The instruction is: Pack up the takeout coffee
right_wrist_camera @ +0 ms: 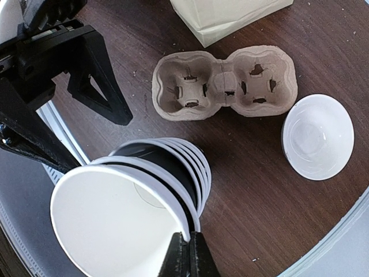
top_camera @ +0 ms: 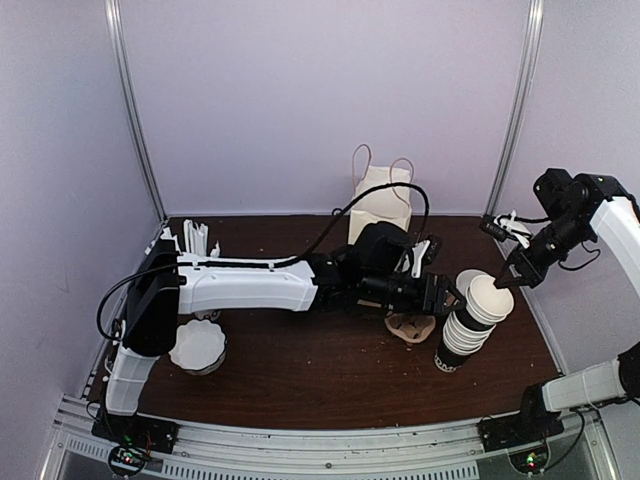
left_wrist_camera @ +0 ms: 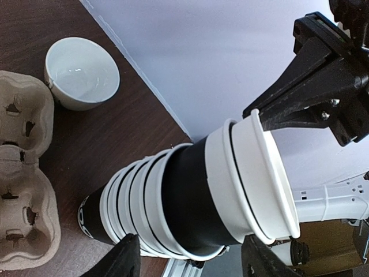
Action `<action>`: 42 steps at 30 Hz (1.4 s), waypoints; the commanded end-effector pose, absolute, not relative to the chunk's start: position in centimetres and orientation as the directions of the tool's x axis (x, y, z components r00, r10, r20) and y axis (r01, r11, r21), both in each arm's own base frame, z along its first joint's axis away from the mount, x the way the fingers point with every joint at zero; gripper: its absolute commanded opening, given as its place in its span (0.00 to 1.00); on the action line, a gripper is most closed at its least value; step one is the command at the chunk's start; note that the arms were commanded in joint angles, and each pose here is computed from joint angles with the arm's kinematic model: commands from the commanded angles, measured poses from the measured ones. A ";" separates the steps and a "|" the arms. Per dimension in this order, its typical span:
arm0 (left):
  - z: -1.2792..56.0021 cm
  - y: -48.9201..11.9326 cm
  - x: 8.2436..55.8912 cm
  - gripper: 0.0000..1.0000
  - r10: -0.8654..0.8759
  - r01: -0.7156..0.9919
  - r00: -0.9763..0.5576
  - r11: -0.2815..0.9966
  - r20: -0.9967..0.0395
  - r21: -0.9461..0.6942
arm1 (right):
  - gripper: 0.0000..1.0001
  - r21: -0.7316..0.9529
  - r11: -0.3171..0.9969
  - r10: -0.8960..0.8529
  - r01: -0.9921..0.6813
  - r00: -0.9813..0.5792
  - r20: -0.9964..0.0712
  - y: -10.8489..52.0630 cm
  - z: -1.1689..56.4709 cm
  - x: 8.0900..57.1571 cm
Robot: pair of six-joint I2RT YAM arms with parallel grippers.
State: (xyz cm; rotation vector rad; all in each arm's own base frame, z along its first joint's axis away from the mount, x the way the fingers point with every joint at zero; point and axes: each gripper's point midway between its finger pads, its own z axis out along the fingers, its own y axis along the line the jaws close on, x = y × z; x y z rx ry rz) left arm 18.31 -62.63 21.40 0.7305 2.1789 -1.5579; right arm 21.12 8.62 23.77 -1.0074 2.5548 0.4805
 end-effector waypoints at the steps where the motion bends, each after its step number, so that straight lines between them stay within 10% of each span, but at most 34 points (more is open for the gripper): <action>1: 26.5 -62.6 17.5 0.63 0.138 0.640 -0.768 0.162 -0.625 -0.751 | 0.00 0.177 0.687 -0.581 -0.705 -0.679 -0.449 8.8 23.9 21.0; 42: 25.5 -62.4 17.5 0.58 0.136 0.630 -0.777 0.179 -0.615 -0.756 | 0.00 0.201 0.684 -0.560 -0.701 -0.682 -0.470 9.4 24.7 21.1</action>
